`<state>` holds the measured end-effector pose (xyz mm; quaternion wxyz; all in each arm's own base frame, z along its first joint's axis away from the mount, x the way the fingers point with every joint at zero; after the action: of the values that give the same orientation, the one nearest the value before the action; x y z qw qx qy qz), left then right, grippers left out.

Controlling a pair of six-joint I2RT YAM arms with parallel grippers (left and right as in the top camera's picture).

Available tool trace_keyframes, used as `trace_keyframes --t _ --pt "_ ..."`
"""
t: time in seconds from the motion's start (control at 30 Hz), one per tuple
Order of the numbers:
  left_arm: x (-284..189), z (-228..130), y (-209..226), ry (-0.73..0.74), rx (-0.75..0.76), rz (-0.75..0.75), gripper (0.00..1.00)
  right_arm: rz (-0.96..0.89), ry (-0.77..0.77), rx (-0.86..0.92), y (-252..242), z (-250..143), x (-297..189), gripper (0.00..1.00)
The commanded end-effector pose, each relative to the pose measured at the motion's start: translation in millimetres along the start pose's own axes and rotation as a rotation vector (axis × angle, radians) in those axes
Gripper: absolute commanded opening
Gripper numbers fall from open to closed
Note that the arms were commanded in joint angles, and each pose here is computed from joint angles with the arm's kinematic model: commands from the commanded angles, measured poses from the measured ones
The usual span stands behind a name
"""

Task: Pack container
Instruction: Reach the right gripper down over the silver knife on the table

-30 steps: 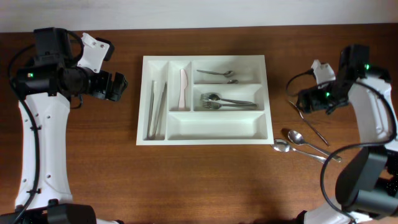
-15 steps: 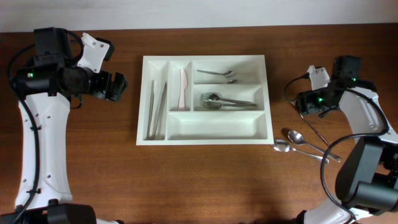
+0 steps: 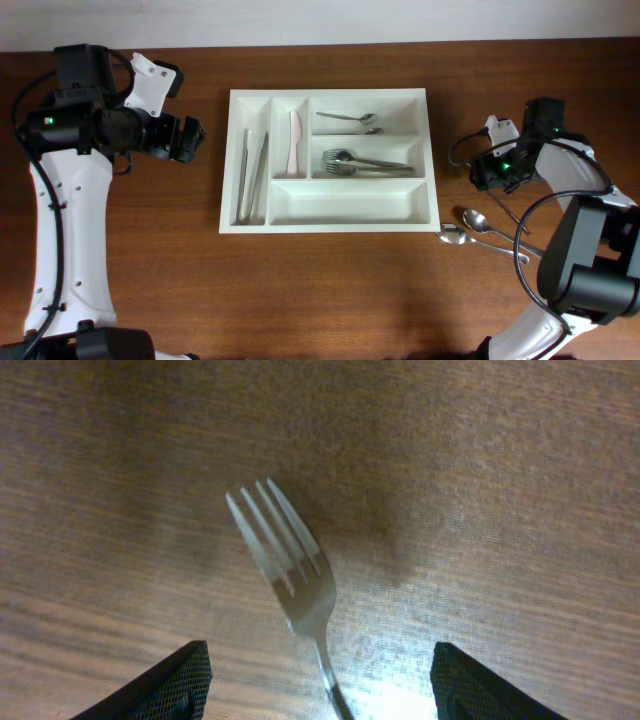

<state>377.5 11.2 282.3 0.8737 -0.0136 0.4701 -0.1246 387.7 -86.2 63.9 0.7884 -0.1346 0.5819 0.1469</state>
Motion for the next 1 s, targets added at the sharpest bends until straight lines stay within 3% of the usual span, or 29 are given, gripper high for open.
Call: trace_keyframes --t 0.0,0.23,0.43,0.7,0.9,0.97 --pt "-10.1 2.8 -4.1 -0.029 0.021 -0.005 0.99 0.022 0.023 -0.002 4.8 -2.8 16.6 0.71" --pt "-10.1 2.8 -4.1 -0.029 0.021 -0.005 0.99 0.009 0.008 -0.006 1.0 1.0 25.4 0.63" --pt "-10.1 2.8 -4.1 -0.029 0.021 -0.005 0.99 -0.002 -0.007 -0.009 -2.0 4.0 29.6 0.4" --pt "-10.1 2.8 -4.2 -0.029 0.021 -0.005 0.99 0.005 0.004 -0.007 -2.8 1.4 44.4 0.36" --pt "-10.1 2.8 -4.1 -0.029 0.021 -0.005 0.99 -0.005 -0.01 -0.009 -5.1 4.1 45.7 0.13" --pt "-10.1 2.8 -4.1 -0.029 0.021 -0.005 0.99 -0.009 -0.016 -0.009 -5.9 5.3 45.7 0.13"
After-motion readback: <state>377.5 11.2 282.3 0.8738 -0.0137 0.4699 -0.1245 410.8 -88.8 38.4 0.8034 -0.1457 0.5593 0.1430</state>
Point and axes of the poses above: each gripper's point midway between its finger pads, its own x axis out along the fingers, its own y axis along the line the jaws close on, z = x × y, the point moved 4 cm from there along -x, back along the fingers, and after that the axes turned 12 degrees about -x, right-handed, at the moved point
